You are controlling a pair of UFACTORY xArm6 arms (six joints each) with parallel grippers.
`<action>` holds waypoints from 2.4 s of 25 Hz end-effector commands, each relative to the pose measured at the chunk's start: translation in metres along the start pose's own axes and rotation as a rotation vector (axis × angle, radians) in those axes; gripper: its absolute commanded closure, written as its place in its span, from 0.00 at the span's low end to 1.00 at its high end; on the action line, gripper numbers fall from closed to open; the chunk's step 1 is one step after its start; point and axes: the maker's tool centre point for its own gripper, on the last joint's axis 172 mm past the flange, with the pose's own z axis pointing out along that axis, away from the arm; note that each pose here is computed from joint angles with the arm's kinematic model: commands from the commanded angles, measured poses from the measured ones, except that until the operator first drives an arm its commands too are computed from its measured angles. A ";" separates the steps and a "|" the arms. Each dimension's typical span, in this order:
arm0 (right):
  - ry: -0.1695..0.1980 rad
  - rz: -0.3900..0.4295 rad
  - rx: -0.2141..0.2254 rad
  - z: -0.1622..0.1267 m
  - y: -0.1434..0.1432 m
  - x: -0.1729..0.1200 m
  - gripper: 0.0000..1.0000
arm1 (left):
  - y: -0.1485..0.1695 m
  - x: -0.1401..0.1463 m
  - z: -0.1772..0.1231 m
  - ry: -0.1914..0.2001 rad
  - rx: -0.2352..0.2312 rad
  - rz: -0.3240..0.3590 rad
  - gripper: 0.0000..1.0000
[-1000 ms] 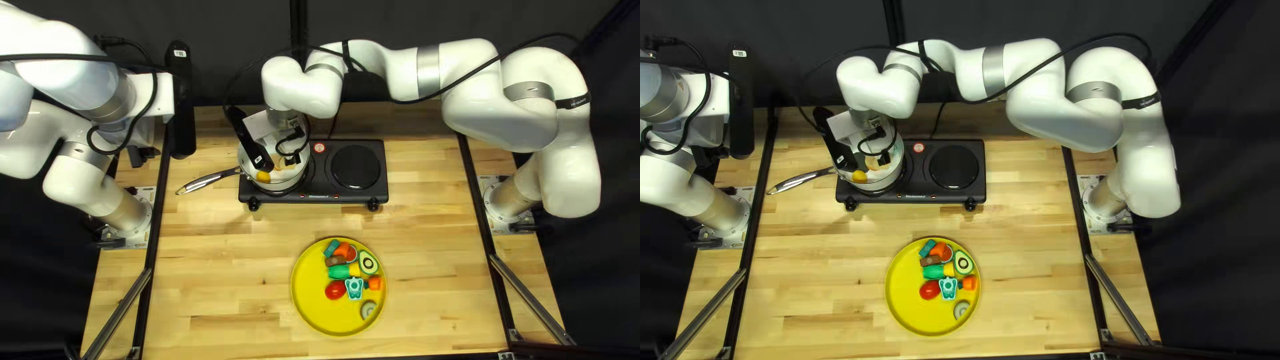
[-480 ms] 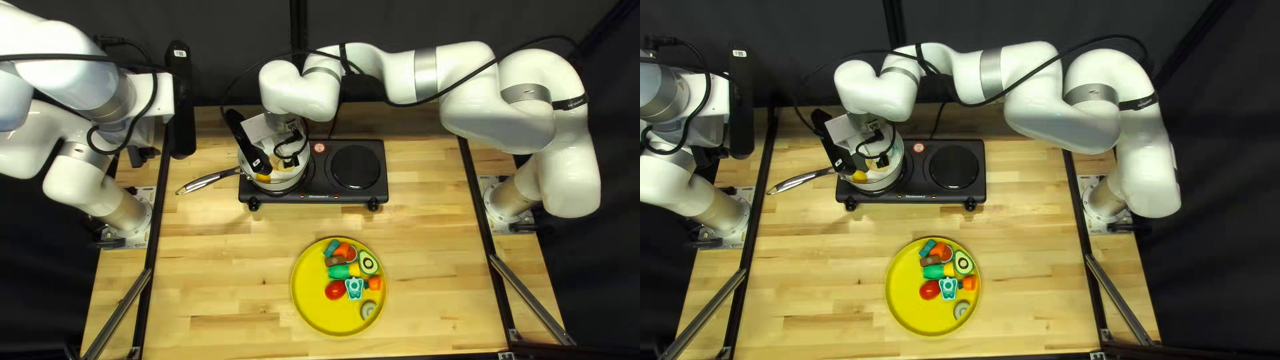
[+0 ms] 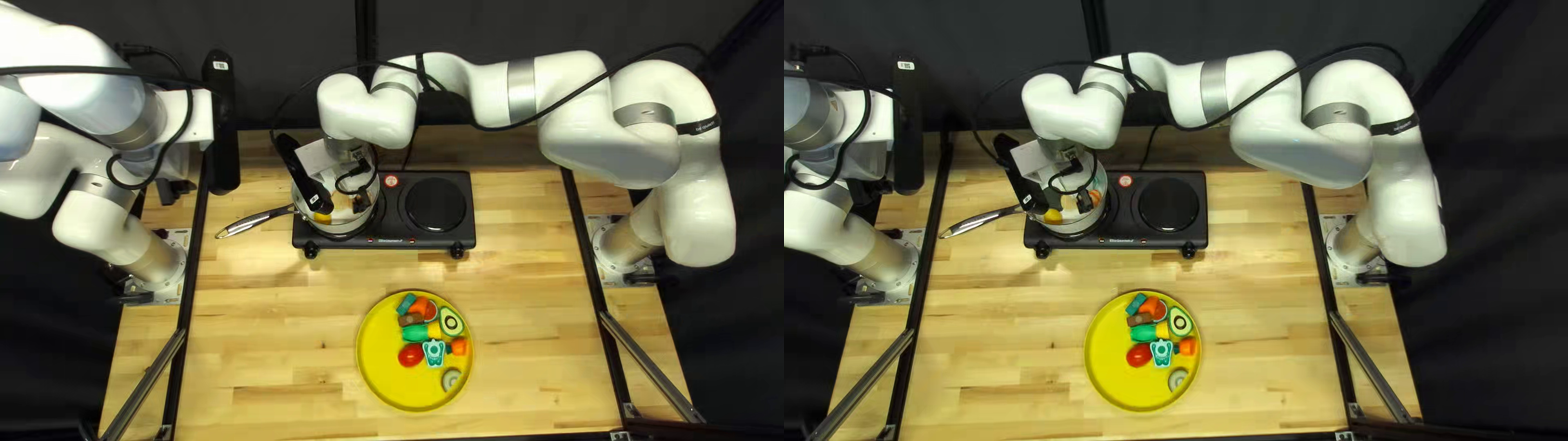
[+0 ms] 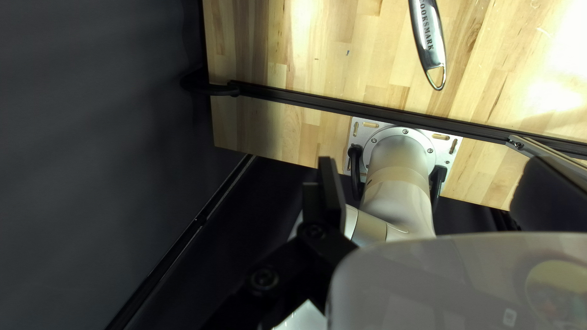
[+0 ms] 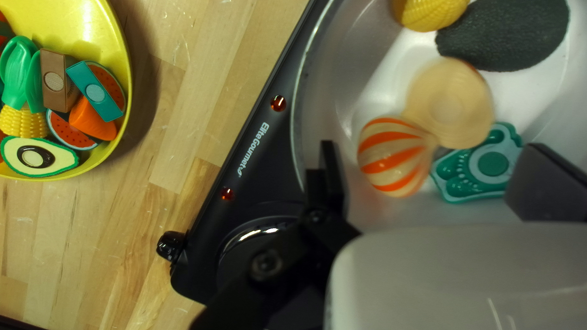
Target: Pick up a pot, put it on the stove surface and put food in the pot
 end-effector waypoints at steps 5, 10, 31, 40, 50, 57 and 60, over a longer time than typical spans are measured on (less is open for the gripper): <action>-0.025 0.025 -0.063 -0.062 -0.032 -0.003 0.00 | 0.000 0.000 0.000 0.000 0.000 0.000 0.00; -0.060 0.112 -0.097 -0.073 -0.132 -0.008 0.00 | 0.000 0.000 0.000 0.000 0.000 0.000 0.00; -0.038 0.039 -0.060 0.092 -0.339 0.014 0.00 | 0.000 0.000 0.000 0.000 0.000 0.000 0.00; -0.034 -0.048 0.001 0.126 -0.343 0.052 0.00 | 0.000 0.000 0.000 0.000 0.000 0.000 0.00; -0.029 -0.072 0.028 0.143 -0.341 0.051 0.00 | 0.000 0.000 0.000 0.000 0.000 0.000 0.00; -0.021 -0.076 0.037 0.152 -0.335 0.048 0.00 | 0.000 0.000 0.000 0.000 0.000 0.000 0.00; -0.020 -0.052 0.044 0.157 -0.329 0.044 0.38 | 0.000 0.000 0.000 0.000 0.000 0.000 0.00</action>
